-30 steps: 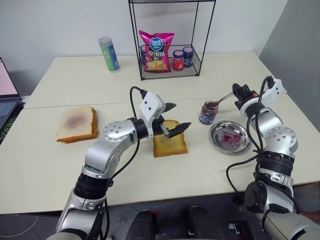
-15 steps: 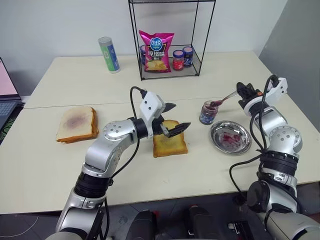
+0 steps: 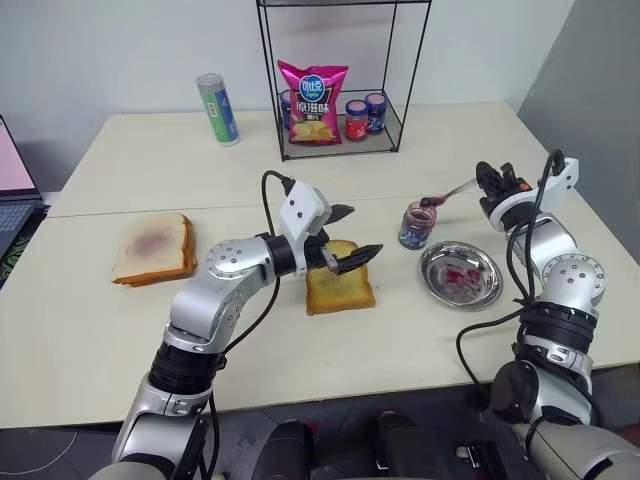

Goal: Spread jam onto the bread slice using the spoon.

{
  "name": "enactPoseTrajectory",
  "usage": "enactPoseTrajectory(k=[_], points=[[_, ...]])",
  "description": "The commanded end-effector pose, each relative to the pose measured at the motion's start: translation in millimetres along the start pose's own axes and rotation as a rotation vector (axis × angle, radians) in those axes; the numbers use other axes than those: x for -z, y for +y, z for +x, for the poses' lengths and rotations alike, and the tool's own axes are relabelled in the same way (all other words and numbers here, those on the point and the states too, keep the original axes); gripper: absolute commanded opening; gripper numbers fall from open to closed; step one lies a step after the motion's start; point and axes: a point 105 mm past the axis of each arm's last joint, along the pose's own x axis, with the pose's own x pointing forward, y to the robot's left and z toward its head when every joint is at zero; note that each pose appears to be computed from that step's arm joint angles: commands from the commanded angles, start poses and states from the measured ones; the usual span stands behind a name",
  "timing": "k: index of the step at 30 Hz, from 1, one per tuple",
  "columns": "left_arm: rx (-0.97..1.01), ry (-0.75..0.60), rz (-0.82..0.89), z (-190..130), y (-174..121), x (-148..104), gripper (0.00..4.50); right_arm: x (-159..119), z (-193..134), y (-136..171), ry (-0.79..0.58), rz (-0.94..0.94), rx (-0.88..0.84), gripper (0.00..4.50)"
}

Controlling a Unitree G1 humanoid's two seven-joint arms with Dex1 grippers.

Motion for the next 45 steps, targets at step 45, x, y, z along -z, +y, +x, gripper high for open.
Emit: enactPoseTrajectory(k=[45], points=[[-0.191,0.254,-0.125,-124.6,-34.6,32.1,4.5,140.6,-34.5,91.0,0.36,-0.56,-0.566,0.04]])
